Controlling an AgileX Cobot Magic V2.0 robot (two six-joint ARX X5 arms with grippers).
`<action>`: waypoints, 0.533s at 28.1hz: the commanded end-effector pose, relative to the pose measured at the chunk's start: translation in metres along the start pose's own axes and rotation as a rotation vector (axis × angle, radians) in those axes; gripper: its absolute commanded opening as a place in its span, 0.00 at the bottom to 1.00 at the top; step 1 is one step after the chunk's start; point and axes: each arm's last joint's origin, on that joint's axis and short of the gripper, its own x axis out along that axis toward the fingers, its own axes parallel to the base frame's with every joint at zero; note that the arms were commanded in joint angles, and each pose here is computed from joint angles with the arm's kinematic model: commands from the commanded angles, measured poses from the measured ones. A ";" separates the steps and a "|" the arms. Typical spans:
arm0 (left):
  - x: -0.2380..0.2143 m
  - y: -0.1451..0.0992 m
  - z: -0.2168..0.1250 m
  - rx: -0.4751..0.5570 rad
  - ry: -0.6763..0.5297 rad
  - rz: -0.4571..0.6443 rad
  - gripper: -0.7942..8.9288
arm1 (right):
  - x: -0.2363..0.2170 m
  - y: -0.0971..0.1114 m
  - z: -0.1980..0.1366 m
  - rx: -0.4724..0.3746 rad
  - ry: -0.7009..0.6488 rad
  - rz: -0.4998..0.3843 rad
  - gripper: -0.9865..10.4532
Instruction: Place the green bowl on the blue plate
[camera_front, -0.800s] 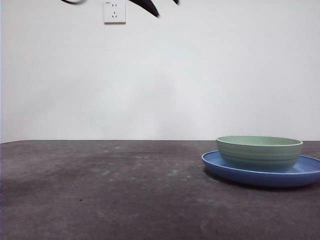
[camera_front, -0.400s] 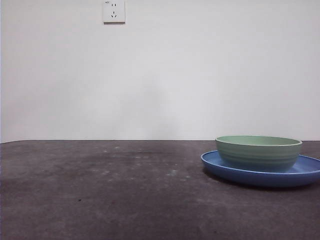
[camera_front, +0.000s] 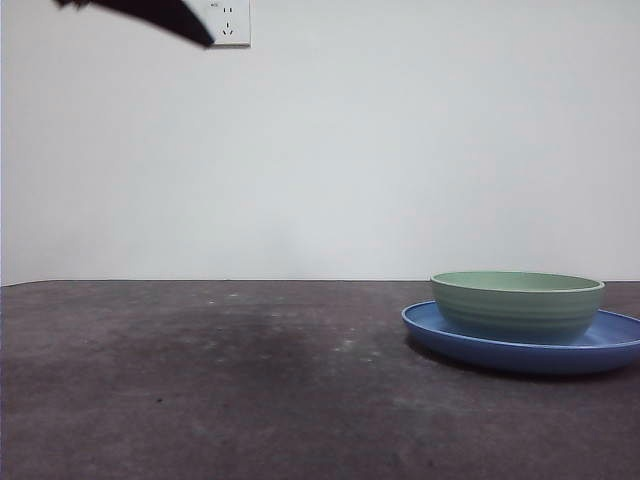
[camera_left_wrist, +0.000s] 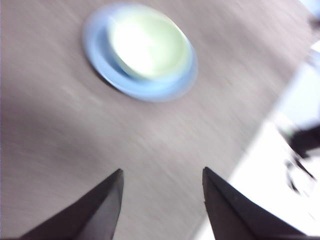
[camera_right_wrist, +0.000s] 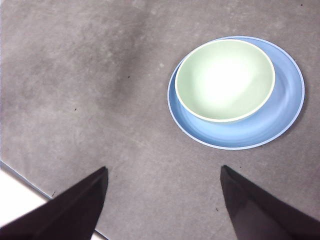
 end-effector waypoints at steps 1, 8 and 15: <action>0.003 -0.002 -0.013 0.045 -0.003 -0.085 0.35 | -0.003 0.002 0.005 0.000 -0.019 0.001 0.40; 0.008 0.000 -0.034 0.047 0.038 -0.144 0.34 | -0.003 0.002 0.005 0.022 -0.019 0.002 0.40; 0.009 0.000 -0.032 0.054 0.019 -0.150 0.34 | -0.003 0.001 0.005 0.068 -0.020 -0.032 0.40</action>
